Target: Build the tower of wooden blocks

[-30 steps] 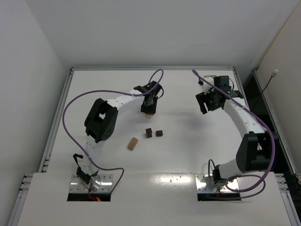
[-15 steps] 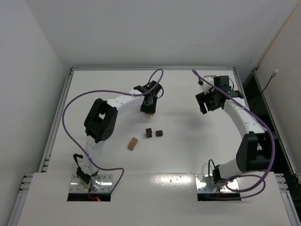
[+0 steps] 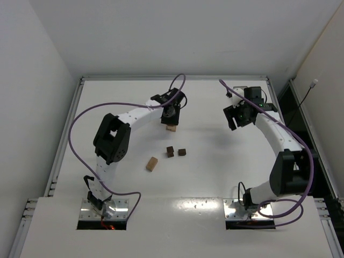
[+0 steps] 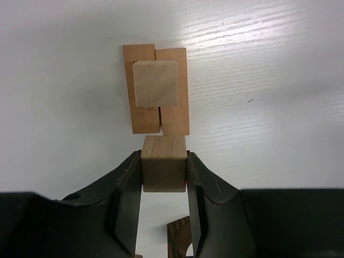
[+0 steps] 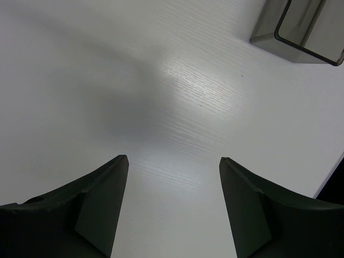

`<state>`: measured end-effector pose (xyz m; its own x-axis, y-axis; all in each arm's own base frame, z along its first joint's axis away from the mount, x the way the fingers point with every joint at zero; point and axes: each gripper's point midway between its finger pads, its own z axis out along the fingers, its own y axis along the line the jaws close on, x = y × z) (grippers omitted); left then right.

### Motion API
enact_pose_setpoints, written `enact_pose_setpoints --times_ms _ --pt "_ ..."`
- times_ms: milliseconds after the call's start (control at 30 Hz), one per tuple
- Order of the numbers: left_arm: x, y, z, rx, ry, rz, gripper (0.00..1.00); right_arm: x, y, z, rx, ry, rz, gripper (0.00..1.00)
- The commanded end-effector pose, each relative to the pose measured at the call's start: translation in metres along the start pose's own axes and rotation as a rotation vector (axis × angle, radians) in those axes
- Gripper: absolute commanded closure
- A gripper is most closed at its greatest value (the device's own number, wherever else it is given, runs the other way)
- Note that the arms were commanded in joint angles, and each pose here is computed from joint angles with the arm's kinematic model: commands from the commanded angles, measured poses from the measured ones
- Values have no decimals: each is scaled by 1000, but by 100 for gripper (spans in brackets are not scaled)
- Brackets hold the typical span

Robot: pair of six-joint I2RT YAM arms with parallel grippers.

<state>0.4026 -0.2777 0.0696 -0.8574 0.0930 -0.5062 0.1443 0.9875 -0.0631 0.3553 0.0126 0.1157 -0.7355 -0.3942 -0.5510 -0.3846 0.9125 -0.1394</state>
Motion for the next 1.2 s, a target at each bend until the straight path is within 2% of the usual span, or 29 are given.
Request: enact_pose_setpoints --times_ms 0,1167 --pt "-23 -10 -14 23 -64 -16 100 -13 -4 -2 2 -45 -2 34" --pt "-16 11 27 -16 -9 -17 100 -7 -4 2 4 -25 0 34"
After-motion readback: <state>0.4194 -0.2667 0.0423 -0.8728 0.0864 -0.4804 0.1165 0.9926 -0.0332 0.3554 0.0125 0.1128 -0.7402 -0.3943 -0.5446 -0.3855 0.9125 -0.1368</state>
